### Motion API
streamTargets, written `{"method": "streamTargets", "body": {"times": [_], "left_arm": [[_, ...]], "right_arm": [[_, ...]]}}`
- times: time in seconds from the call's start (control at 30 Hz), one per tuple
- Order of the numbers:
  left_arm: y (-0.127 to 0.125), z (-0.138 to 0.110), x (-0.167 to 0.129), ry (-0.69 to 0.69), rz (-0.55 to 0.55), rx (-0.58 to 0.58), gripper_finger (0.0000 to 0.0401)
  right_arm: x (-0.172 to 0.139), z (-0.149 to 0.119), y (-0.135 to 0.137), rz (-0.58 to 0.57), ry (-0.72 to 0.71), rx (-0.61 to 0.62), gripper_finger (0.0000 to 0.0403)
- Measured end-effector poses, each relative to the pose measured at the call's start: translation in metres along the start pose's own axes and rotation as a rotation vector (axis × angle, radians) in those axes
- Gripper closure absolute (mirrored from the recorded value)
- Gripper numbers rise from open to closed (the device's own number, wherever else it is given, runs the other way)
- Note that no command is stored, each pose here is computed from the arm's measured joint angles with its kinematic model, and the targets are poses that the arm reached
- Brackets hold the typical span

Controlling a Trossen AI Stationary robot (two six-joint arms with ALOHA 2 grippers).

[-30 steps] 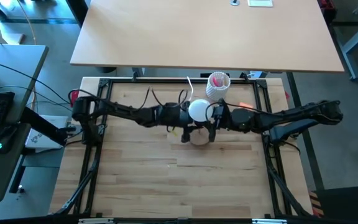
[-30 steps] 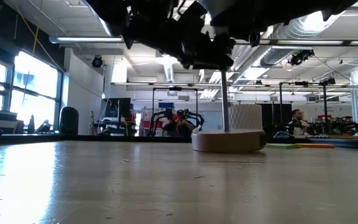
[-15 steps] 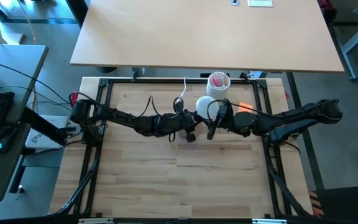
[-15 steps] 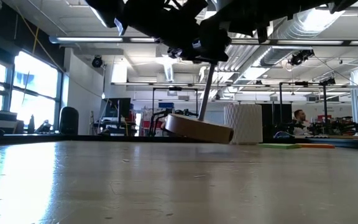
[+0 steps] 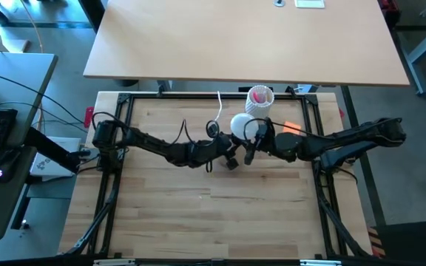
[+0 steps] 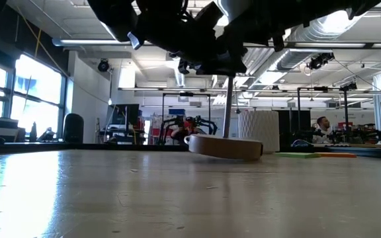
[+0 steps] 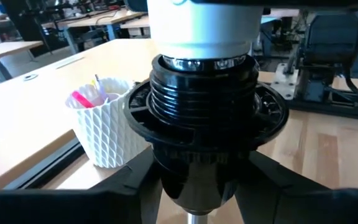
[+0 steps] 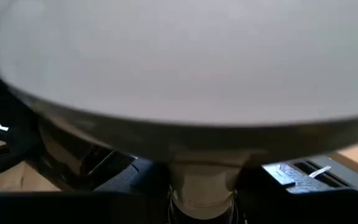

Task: Screw lightbulb
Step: Insert the white lightbulb into the brown lamp

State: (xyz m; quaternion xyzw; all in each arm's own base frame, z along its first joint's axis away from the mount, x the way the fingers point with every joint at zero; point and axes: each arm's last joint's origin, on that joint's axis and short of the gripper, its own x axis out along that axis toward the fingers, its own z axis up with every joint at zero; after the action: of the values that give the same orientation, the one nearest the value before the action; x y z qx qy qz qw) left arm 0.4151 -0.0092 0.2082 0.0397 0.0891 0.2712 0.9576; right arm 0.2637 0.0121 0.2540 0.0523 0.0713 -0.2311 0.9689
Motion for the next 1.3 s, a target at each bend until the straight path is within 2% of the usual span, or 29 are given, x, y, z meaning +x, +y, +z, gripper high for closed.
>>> {"method": "streamTargets", "body": {"times": [0.17,0.43,0.7,0.9,1.0,1.13,1.3], "left_arm": [[0.0,-0.001,0.001,0.003,-0.022,0.012,0.0239],[0.003,-0.003,0.001,0.061,-0.114,0.135,0.022],[0.025,0.006,-0.002,0.181,-0.301,0.172,0.0172],[0.039,0.003,0.003,0.21,-0.443,0.227,0.0163],[0.048,0.001,0.008,0.203,-0.564,0.219,0.0162],[0.063,0.0,0.015,0.189,-0.645,0.193,0.0162],[0.079,-0.011,0.016,0.028,-0.797,0.062,0.0166]], "right_arm": [[0.002,-0.002,0.0,-0.003,0.008,-0.002,0.0259],[0.007,-0.002,-0.006,0.054,0.031,-0.01,0.0259],[0.012,-0.001,-0.014,0.111,0.048,-0.011,0.0258],[0.014,-0.001,-0.017,0.14,0.058,-0.016,0.0258],[0.013,-0.001,-0.017,0.162,0.064,-0.03,0.0258],[0.013,-0.001,-0.016,0.19,0.063,-0.053,0.0258],[0.013,-0.001,-0.015,0.218,0.061,-0.058,0.0258]]}}
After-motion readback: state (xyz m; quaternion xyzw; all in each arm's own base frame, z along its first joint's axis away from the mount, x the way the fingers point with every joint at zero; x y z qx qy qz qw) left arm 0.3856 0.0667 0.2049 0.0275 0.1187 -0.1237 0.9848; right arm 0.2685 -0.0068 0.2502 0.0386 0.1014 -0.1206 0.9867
